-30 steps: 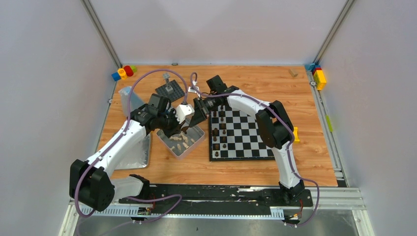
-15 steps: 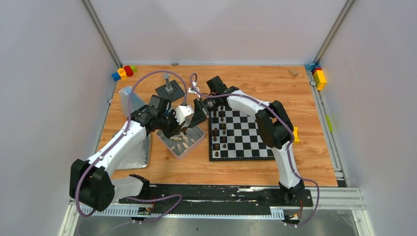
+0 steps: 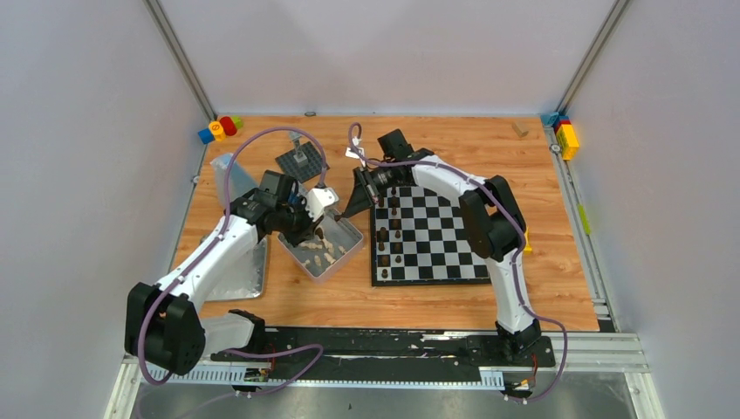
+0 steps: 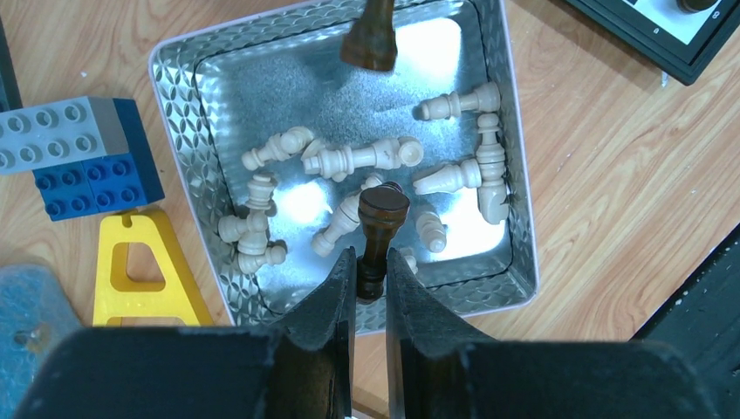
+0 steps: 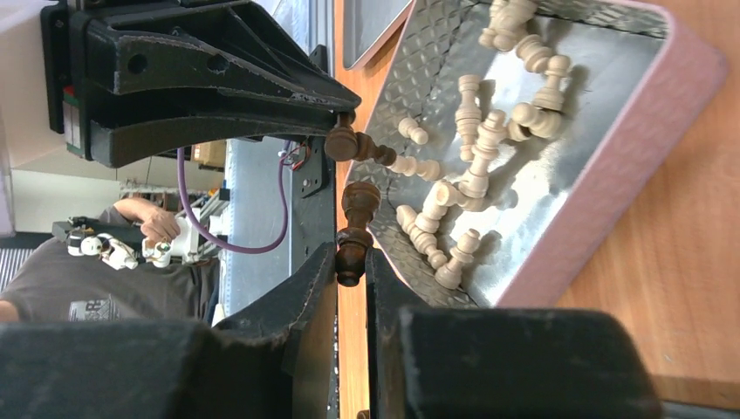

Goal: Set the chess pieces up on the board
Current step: Pick up the chess piece from the storage box, then place the chess piece on the chessboard.

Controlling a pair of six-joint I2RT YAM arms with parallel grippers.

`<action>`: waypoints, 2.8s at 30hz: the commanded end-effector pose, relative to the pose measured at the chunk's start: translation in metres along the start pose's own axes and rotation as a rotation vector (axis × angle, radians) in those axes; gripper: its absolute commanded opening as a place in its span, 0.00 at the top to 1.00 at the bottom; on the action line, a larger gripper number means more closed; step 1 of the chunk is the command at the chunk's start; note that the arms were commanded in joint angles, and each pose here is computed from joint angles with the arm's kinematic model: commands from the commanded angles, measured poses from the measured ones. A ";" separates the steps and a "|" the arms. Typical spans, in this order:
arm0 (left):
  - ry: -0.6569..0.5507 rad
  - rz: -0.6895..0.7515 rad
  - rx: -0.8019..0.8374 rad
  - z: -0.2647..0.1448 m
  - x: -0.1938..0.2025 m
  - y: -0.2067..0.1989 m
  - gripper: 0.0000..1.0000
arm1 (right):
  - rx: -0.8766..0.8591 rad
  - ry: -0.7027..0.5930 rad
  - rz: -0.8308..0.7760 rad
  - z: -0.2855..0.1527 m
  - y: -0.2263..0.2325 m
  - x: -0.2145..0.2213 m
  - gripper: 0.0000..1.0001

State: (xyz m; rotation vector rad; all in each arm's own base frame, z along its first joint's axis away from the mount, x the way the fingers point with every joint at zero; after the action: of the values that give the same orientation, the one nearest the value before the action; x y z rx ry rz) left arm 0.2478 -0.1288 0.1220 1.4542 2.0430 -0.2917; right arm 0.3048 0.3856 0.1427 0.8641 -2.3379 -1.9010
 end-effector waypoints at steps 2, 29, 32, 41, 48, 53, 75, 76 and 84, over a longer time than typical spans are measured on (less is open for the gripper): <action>-0.022 0.004 -0.018 0.002 0.000 0.006 1.00 | 0.015 -0.053 -0.098 -0.018 0.019 -0.019 1.00; -0.048 -0.019 -0.019 0.005 -0.008 0.013 1.00 | 0.854 0.075 -0.297 -0.106 -0.033 -0.018 0.97; -0.050 -0.018 -0.016 0.005 -0.008 0.013 1.00 | 0.881 0.107 -0.309 -0.103 -0.036 -0.015 0.97; -0.055 -0.018 -0.013 0.005 -0.009 0.012 1.00 | 0.932 0.185 -0.319 -0.095 -0.050 -0.007 0.97; -0.054 -0.016 -0.013 0.005 -0.009 0.012 1.00 | 0.955 0.227 -0.310 -0.090 -0.061 -0.002 0.95; -0.056 -0.016 -0.011 0.005 -0.009 0.012 1.00 | 0.981 0.241 -0.309 -0.091 -0.069 -0.003 0.95; -0.054 -0.017 -0.001 0.007 -0.008 0.010 1.00 | 0.998 0.290 -0.293 -0.088 -0.085 0.001 0.95; -0.054 -0.017 0.000 0.007 -0.008 0.010 1.00 | 0.997 0.293 -0.293 -0.088 -0.084 0.001 0.95; -0.054 -0.018 0.003 0.008 -0.007 0.009 1.00 | 1.003 0.314 -0.287 -0.089 -0.084 0.006 0.95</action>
State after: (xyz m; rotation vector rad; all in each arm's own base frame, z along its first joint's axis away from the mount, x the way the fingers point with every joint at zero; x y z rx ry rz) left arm 0.2536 -0.1299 0.1143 1.4354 2.0518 -0.3211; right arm 0.3600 0.2907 0.0821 1.3978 -2.9844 -0.4328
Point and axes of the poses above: each gripper's point midway between its finger pads, its own z axis out along the fingers, its own y axis along the line the jaws close on, x = y × z, the point moved 1 cm from there along -z, back along the fingers, and after that the axes turned 12 degrees about z, right-handed, at the moved point
